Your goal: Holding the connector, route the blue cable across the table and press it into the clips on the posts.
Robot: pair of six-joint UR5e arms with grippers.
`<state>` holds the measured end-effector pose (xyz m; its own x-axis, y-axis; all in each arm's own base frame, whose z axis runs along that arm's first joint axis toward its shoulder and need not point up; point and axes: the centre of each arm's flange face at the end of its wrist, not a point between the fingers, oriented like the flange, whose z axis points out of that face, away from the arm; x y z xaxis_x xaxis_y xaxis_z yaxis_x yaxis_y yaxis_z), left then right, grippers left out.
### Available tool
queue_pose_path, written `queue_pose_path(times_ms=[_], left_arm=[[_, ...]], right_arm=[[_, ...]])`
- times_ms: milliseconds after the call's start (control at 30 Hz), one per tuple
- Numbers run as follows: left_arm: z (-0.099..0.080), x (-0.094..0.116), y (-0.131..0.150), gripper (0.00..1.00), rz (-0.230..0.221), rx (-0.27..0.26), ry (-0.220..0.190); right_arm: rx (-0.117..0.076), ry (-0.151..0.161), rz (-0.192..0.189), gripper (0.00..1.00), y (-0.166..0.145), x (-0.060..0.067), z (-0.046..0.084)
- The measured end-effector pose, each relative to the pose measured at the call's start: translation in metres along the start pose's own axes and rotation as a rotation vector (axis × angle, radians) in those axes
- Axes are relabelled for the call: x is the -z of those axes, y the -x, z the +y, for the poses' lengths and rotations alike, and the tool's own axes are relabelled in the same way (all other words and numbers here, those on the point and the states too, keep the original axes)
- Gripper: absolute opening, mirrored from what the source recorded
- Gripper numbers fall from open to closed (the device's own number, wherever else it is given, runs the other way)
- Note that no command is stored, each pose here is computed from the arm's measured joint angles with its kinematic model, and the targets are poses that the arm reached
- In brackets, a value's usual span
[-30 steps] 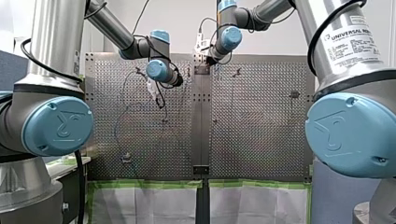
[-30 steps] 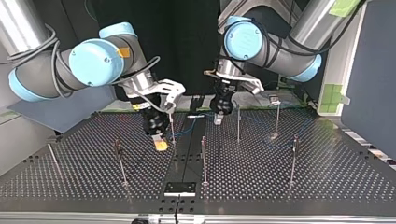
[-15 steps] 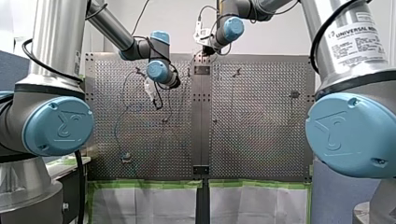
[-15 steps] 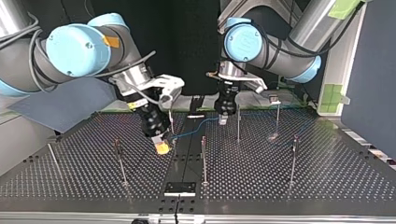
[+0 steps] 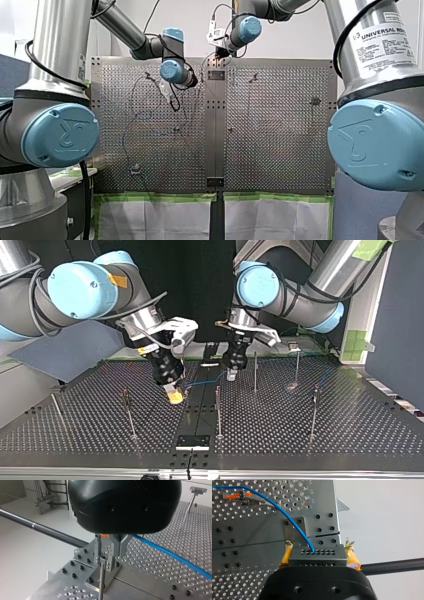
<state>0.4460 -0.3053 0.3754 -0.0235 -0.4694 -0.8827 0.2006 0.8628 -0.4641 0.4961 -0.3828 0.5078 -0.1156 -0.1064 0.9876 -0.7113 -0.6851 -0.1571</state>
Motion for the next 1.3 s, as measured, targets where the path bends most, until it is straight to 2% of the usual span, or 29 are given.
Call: queue_pose_path(times_ms=[300, 500, 700, 800, 1033, 1300], left_arm=[[-0.009, -0.005, 0.006, 0.00, -0.010, 0.073, -0.054], [-0.003, -0.012, 0.017, 0.00, -0.052, 0.105, -0.017], [0.005, -0.017, 0.025, 0.00, -0.087, 0.098, 0.026], [0.009, -0.020, 0.027, 0.00, -0.093, 0.090, 0.033], [0.014, -0.033, 0.020, 0.00, -0.078, 0.075, 0.007], [0.017, -0.059, 0.022, 0.00, -0.089, 0.064, -0.027]], right_arm=[[0.000, -0.009, -0.004, 0.00, 0.002, 0.000, -0.001], [-0.004, -0.012, -0.014, 0.00, 0.007, -0.004, 0.001], [-0.009, 0.002, -0.042, 0.00, 0.025, -0.014, 0.010], [-0.011, 0.012, -0.049, 0.00, 0.030, -0.018, 0.015], [-0.018, 0.026, -0.081, 0.00, 0.053, -0.031, 0.027], [-0.029, 0.044, -0.086, 0.00, 0.065, -0.041, 0.042]])
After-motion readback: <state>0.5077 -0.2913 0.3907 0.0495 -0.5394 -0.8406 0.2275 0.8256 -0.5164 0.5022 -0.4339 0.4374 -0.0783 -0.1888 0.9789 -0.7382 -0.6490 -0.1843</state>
